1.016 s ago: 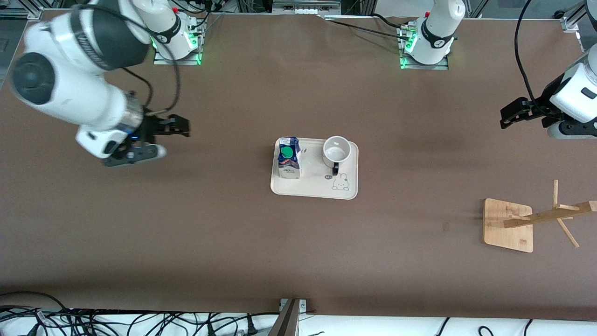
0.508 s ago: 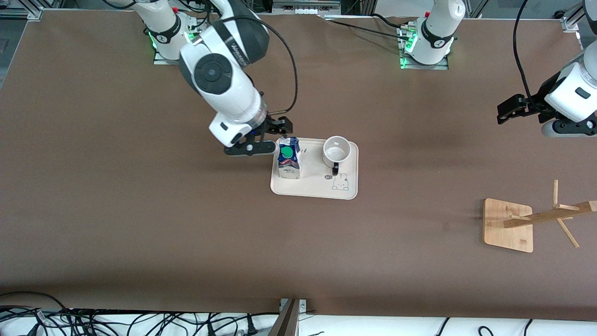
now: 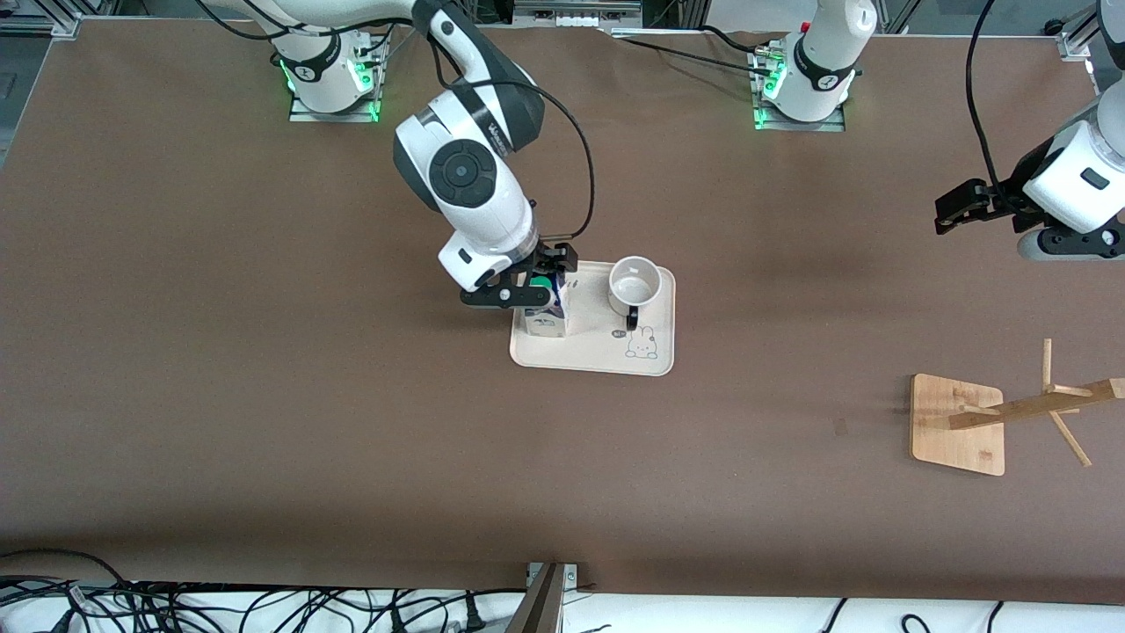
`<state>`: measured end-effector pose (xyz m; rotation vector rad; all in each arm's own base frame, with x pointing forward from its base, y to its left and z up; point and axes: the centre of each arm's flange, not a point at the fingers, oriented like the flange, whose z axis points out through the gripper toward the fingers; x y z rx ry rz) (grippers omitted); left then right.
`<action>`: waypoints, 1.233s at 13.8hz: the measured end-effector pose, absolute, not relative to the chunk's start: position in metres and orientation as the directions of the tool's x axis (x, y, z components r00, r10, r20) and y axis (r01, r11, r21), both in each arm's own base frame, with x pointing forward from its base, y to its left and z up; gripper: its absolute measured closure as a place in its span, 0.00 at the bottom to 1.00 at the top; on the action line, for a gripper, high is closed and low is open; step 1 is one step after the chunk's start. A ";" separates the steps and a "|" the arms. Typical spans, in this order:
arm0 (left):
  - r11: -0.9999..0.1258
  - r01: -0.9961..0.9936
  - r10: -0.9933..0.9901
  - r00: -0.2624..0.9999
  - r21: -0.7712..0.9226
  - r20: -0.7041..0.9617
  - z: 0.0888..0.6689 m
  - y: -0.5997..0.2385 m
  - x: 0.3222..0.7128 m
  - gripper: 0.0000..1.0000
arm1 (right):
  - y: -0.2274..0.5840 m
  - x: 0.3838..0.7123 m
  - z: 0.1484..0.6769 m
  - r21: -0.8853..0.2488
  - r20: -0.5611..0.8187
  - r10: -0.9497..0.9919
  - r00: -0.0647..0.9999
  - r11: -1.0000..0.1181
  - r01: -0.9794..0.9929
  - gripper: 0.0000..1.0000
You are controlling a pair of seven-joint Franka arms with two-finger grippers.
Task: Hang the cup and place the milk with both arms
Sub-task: 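Lower the right gripper and grasp the blue milk carton, then lift the carton with the right gripper while the left gripper reaches the mug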
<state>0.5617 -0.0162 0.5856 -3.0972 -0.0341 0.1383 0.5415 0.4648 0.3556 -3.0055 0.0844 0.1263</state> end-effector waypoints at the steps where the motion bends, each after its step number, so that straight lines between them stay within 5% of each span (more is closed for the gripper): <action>1: -0.999 0.020 0.024 0.996 -0.042 -0.087 0.586 -0.016 0.563 0.00 | 0.468 0.541 0.346 -0.124 -0.087 -0.058 0.995 -0.990 -0.068 0.00; 3: -0.999 0.021 0.025 0.996 -0.042 -0.087 0.585 -0.016 0.565 0.00 | 0.471 0.541 0.335 -0.107 -0.080 -0.056 0.995 -0.992 -0.064 0.04; 9: -0.999 0.021 0.025 0.996 -0.042 -0.086 0.586 -0.016 0.565 0.00 | 0.467 0.547 0.343 -0.100 -0.063 -0.056 0.996 -0.993 -0.063 0.67; 14: -0.999 0.021 0.025 0.995 -0.042 -0.092 0.586 -0.016 0.564 0.00 | 0.426 0.576 0.423 -0.069 -0.096 -0.019 0.995 -0.997 -0.026 0.70; 17: -0.999 0.012 0.016 0.994 -0.042 -0.105 0.585 -0.020 0.563 0.00 | 0.340 0.617 0.463 -0.073 -0.106 0.070 0.992 -0.995 0.062 0.84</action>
